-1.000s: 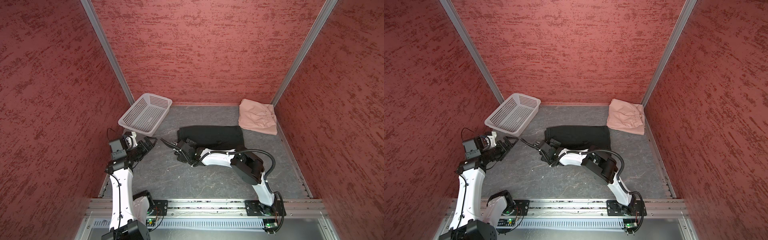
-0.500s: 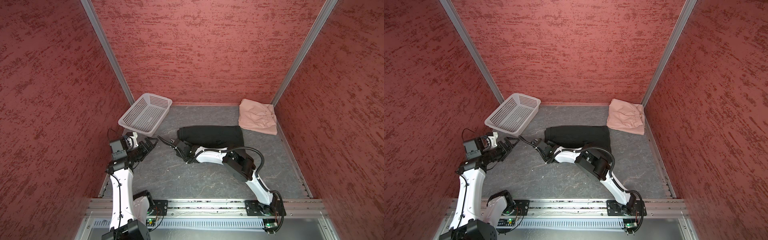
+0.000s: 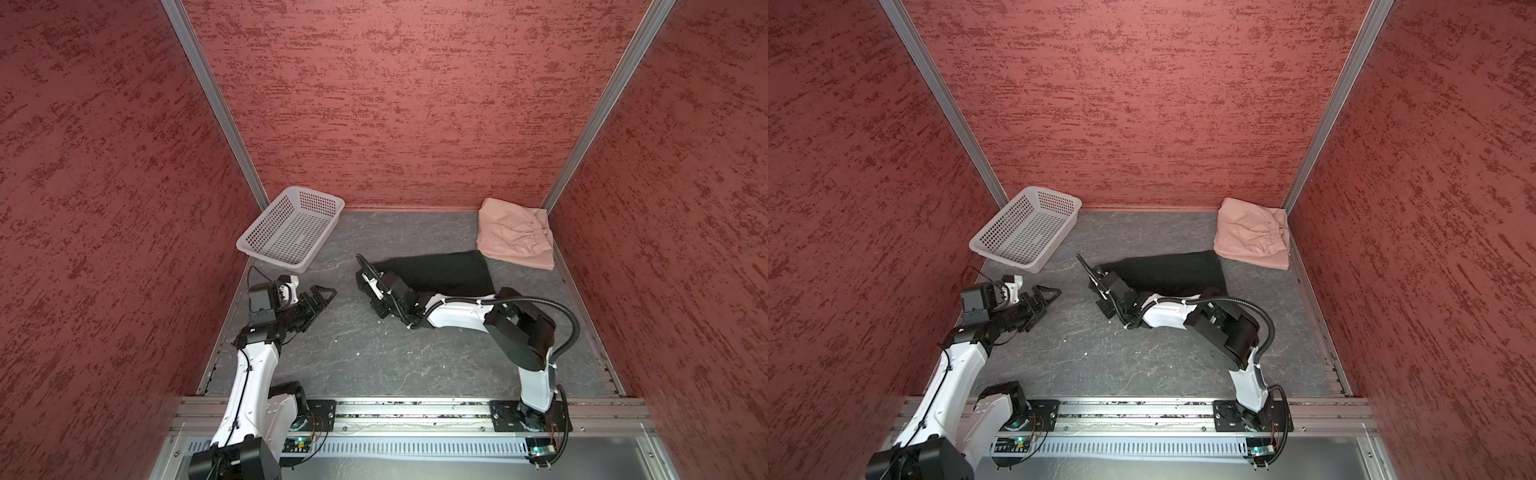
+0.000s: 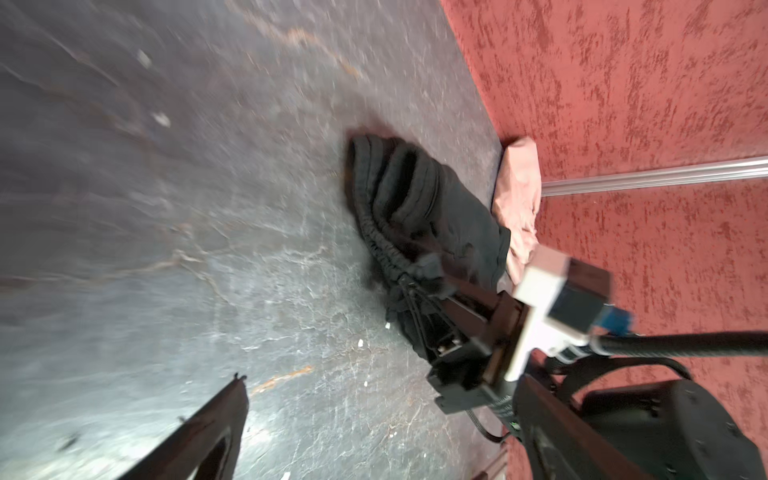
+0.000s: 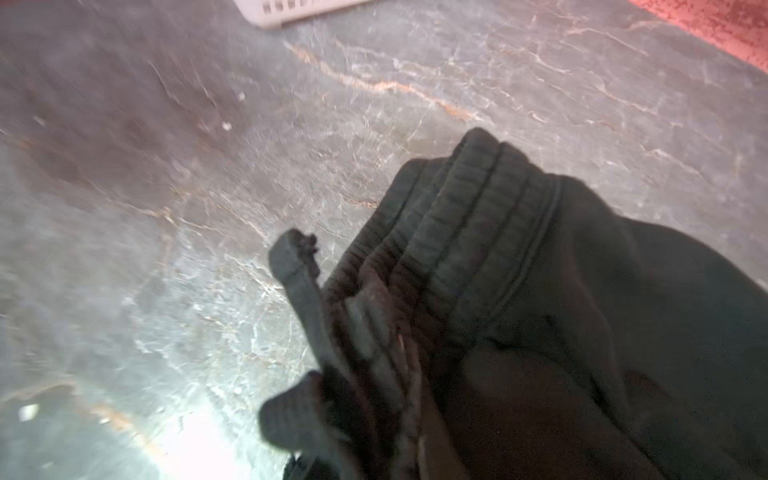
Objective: Fold and stack the shorts
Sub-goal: 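Grasp the sweatpants waistband with the right gripper while the left gripper approaches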
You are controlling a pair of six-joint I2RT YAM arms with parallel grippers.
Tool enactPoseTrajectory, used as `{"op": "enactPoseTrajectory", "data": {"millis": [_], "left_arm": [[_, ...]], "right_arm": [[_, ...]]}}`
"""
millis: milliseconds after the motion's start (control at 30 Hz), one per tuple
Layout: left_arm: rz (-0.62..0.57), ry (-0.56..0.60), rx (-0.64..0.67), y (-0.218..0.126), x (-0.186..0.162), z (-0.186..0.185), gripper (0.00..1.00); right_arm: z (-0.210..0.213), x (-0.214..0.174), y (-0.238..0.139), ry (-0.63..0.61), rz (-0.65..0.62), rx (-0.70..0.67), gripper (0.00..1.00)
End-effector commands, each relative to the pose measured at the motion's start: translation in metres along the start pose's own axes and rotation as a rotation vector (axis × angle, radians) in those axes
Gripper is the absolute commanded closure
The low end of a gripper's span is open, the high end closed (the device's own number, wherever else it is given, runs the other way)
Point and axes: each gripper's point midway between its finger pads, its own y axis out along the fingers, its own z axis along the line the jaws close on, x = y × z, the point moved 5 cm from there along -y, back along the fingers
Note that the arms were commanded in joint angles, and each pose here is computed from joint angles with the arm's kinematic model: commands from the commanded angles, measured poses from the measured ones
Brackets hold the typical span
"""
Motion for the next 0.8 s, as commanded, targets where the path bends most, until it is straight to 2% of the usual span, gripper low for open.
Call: {"op": "enactPoseTrajectory", "data": {"millis": [0,267,400,633,767], "left_arm": [[-0.030,0.000,-0.067,0.018,0.006,-0.008,0.01],[0.003,-0.060,-0.174,0.051,0.006,-0.015,0.01],[0.040,-0.110,-0.183,0.067,0.006,-0.014,0.01],[0.111,-0.082,-0.156,0.095,0.001,-0.022,0.01],[0.126,-0.103,-0.189,0.109,0.002,-0.025,0.01]], "right_arm": [[0.016,0.016,-0.007,0.085,-0.114,0.135,1.00],[0.021,0.013,-0.010,0.079,-0.144,0.184,1.00],[0.023,0.016,-0.012,0.069,-0.159,0.200,1.00],[0.022,0.017,-0.011,0.047,-0.161,0.192,1.00],[0.022,0.018,-0.012,0.041,-0.165,0.186,1.00]]}}
